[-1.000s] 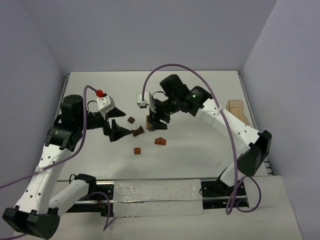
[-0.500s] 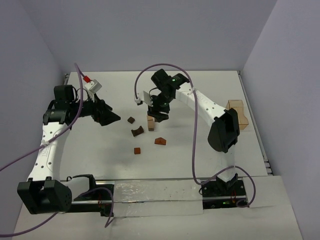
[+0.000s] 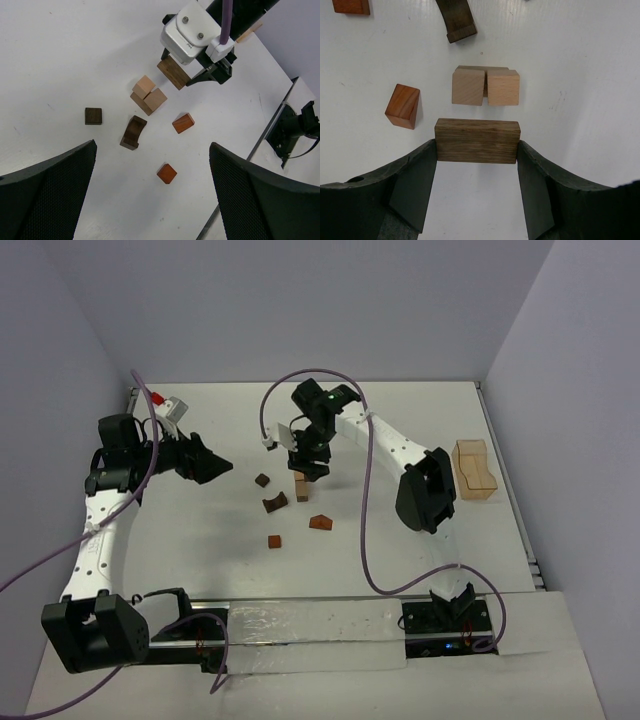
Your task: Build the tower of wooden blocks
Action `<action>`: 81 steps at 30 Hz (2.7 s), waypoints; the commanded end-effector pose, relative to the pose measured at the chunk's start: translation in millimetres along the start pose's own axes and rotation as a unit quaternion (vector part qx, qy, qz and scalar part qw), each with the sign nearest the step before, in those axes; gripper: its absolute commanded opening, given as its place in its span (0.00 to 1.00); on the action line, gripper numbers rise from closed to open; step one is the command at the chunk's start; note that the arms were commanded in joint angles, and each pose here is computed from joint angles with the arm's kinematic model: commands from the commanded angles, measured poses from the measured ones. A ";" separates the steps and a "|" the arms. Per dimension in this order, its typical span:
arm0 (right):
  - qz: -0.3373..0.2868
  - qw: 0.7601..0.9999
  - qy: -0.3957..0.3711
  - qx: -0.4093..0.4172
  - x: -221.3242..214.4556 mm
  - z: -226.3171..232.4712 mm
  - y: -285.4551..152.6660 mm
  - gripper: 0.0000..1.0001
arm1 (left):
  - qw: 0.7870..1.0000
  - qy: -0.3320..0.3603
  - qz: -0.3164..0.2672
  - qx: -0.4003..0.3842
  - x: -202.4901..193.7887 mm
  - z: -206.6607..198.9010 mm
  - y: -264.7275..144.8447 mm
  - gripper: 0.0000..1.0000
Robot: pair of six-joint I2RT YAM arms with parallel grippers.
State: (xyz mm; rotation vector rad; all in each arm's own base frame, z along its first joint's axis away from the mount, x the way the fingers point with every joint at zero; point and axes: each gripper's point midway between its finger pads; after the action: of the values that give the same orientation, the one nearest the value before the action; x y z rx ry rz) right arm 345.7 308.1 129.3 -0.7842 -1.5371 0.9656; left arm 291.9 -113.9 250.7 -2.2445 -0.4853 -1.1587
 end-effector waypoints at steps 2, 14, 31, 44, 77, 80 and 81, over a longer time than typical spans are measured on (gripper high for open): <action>0.001 1.000 -0.021 -0.005 8.3 -4.2 2.2 0.30 | 0.999 0.024 -0.037 0.012 30.2 7.1 -4.2 0.99; 0.006 1.000 -0.016 0.003 7.6 -7.2 25.7 0.31 | 0.999 0.008 -0.041 0.027 32.5 13.1 -3.6 0.99; 0.005 1.000 -0.012 -0.002 9.5 -12.4 38.5 0.33 | 0.999 0.002 -0.040 0.026 31.0 16.9 -0.5 0.99; 0.003 1.000 -0.013 -0.007 15.5 -16.6 41.8 0.37 | 0.999 0.004 -0.043 0.029 29.4 17.3 -1.1 0.99; 0.009 1.000 -0.023 -0.010 17.9 -11.8 45.6 0.77 | 0.999 0.011 -0.044 0.031 28.4 16.0 -2.6 0.99; 0.009 1.000 -0.026 -0.008 18.3 -10.6 45.2 0.75 | 0.998 0.012 -0.045 0.032 28.9 15.8 -3.1 0.99; 0.009 1.000 -0.027 -0.008 18.3 -10.4 45.2 0.74 | 0.998 0.012 -0.045 0.032 28.9 15.8 -3.1 0.99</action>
State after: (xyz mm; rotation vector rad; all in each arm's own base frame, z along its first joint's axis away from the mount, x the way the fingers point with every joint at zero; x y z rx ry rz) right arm 351.9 338.3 86.3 -0.8021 -1.5431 1.0168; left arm 312.5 -102.6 250.3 -2.2175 -0.5729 -1.1133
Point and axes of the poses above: each gripper's point midway between its finger pads, its own y axis out along the fingers, its own z axis along the line the jaws close on, x = y × z, and after that the axes turned 4 degrees about -y, right-handed
